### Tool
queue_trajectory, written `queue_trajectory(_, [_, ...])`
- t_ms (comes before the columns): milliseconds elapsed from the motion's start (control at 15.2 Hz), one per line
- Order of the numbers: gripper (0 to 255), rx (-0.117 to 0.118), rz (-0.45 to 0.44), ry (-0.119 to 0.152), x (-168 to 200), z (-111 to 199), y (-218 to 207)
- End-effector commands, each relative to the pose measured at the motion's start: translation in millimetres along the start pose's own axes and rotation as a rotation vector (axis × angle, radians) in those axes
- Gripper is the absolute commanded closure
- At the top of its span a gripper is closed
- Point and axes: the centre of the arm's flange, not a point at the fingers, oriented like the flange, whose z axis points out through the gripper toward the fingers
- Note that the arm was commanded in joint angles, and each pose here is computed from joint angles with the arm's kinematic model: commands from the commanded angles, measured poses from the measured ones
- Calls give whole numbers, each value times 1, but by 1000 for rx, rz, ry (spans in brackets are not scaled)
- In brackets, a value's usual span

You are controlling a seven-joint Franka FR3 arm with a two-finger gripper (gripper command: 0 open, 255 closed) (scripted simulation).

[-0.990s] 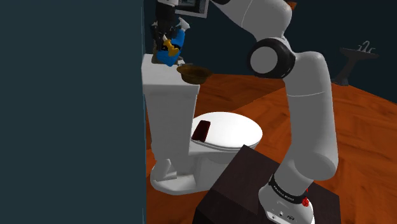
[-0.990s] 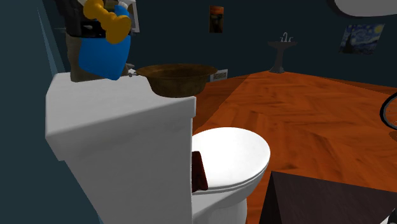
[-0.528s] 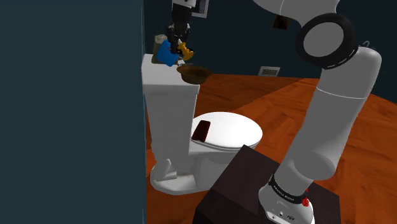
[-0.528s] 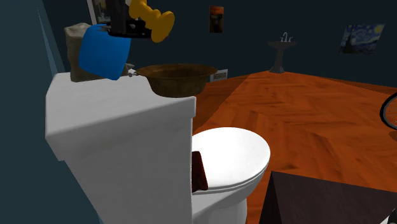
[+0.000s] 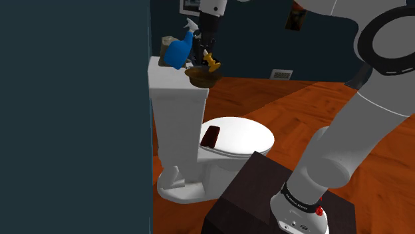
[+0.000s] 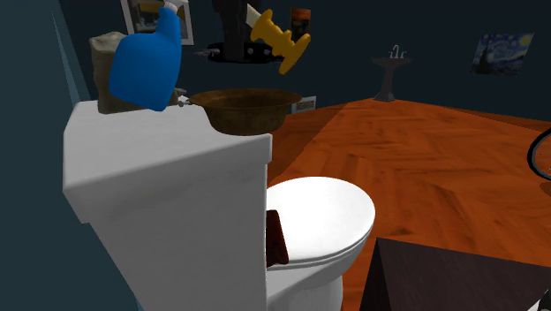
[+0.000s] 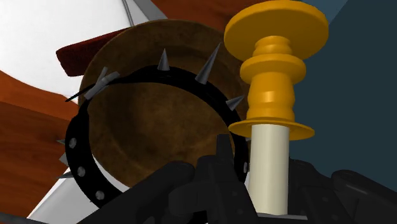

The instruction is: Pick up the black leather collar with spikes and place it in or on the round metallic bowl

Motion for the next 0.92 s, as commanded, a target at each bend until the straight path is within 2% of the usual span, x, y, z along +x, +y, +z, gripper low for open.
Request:
queue_trajectory(0, [255, 0, 0, 0, -2, 10, 0])
queue_trajectory(528, [255, 0, 0, 0, -6, 53, 3])
queue_trajectory(858, [255, 0, 0, 0, -6, 54, 3])
